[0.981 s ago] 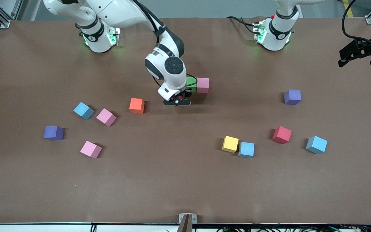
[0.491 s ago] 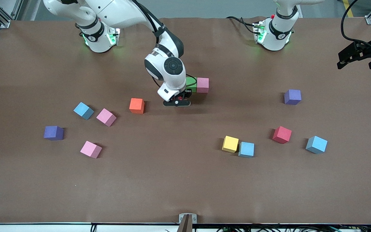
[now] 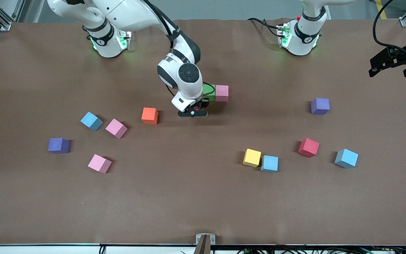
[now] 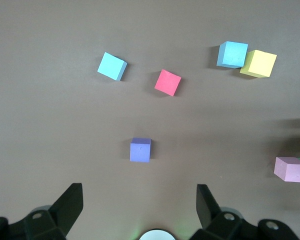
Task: Arrange 11 blocks into digit 3
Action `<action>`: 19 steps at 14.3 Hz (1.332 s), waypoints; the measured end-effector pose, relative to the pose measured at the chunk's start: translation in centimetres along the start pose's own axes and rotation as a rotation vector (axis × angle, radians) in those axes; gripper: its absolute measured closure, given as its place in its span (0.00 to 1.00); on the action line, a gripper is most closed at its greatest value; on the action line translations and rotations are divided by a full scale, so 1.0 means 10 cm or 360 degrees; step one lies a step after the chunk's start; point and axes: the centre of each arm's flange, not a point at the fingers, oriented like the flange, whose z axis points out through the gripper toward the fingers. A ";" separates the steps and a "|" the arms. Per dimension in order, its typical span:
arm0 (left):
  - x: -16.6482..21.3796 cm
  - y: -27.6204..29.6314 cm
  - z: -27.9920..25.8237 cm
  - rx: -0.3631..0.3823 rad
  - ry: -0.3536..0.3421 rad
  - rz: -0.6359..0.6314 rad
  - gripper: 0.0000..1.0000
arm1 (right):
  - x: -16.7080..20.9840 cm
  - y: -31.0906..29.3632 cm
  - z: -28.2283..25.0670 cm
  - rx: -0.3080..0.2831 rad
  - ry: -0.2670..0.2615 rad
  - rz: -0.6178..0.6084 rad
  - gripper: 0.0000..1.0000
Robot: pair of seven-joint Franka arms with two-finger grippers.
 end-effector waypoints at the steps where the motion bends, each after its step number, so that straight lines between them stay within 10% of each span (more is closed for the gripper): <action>1: 0.00 0.01 0.00 -0.0024 0.0002 0.0002 0.00 | 0.00 0.00 0.00 0.0000 0.0000 0.0000 0.46; 19: 0.00 0.02 -0.05 -0.0086 0.0023 -0.0004 0.00 | -0.07 0.05 -0.21 0.0034 0.0051 -0.0006 0.46</action>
